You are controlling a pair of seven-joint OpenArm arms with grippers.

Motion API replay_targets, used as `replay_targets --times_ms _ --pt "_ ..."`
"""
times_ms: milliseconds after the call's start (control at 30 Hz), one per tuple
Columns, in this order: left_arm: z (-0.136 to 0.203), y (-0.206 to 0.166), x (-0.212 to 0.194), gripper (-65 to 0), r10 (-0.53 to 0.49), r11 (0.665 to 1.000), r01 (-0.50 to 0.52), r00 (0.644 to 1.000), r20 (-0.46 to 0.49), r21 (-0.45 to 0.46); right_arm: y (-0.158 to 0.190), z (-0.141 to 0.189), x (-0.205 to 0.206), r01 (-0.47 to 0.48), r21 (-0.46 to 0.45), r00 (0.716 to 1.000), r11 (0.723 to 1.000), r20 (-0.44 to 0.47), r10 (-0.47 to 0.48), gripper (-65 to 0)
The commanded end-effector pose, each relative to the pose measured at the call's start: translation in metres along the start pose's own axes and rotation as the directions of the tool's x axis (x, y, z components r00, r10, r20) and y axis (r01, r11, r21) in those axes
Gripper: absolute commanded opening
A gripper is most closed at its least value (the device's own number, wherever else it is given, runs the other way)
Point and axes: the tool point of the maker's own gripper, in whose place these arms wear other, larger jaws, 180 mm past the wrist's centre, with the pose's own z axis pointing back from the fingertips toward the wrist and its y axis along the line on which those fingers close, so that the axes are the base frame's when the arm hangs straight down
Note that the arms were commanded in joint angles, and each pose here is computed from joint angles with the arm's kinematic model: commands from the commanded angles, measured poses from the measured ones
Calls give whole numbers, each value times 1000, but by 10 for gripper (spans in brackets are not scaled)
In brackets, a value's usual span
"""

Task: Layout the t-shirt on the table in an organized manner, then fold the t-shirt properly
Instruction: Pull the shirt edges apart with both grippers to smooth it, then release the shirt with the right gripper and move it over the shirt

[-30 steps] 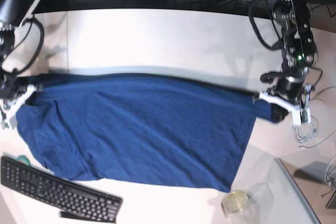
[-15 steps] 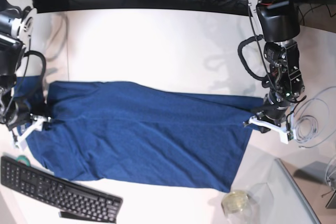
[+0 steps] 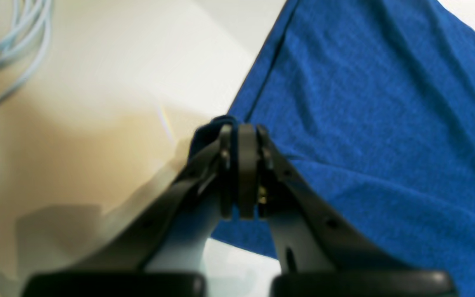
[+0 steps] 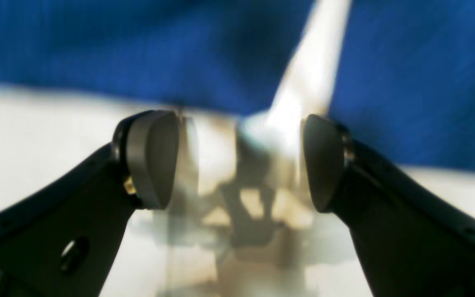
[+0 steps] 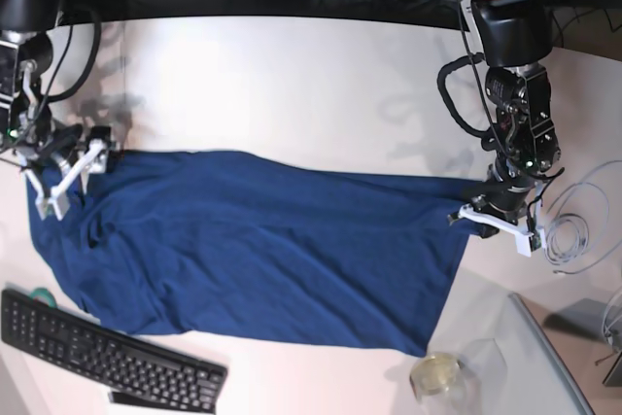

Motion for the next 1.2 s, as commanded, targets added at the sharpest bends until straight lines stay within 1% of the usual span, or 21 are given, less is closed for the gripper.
replay_targets --times_ms 0,200,233,267,333,367,433,500,533,700,867,1067,1167 --pt "1 -1 18 -650 -5 1000 5 999 51 -6 -5 1 4 8 -8 1000 1000 12 -8 -218" --pt "2 1 13 -650 -6 1000 6 999 42 -4 -7 -12 3 45 5 999 999 -14 -45 -219" --pt "2 1 13 -650 -6 1000 6 999 42 -4 -6 -12 3 44 6 999 999 -14 -44 -222" --pt "2 1 13 -650 -6 1000 6 999 42 -4 -5 -12 3 44 8 999 999 -14 -44 -242" --pt "2 2 14 -650 -5 1000 5 999 43 -3 -4 -13 2 48 11 999 999 -18 -47 -309" --pt "2 3 14 -650 -4 1000 4 999 44 0 -3 -15 0 52 13 998 999 -24 -51 -357" --pt "2 3 15 -650 -3 1000 3 999 46 1 -3 -16 -1 55 15 998 998 -31 -55 -476" --pt "2 3 15 -650 -4 1000 4 999 45 0 -3 -15 -3 54 14 998 998 -40 -53 -615" --pt "2 3 15 -650 -4 1000 4 999 45 0 -3 -14 -10 51 13 997 999 -62 -50 -642" --pt "3 7 17 -650 -14 1000 14 999 47 5 3 9 -8 -9 1 997 1000 -78 9 -647" --pt "3 8 19 -650 -12 1000 12 999 53 7 16 35 -12 -76 -6 986 997 -149 74 -644" --pt "19 1 36 -650 -48 999 49 992 116 -5 28 61 -14 -135 -15 971 991 -203 129 -644" --pt "24 -1 46 -650 -57 998 58 988 144 -7 38 66 -1 -144 -8 974 990 -178 140 -644"
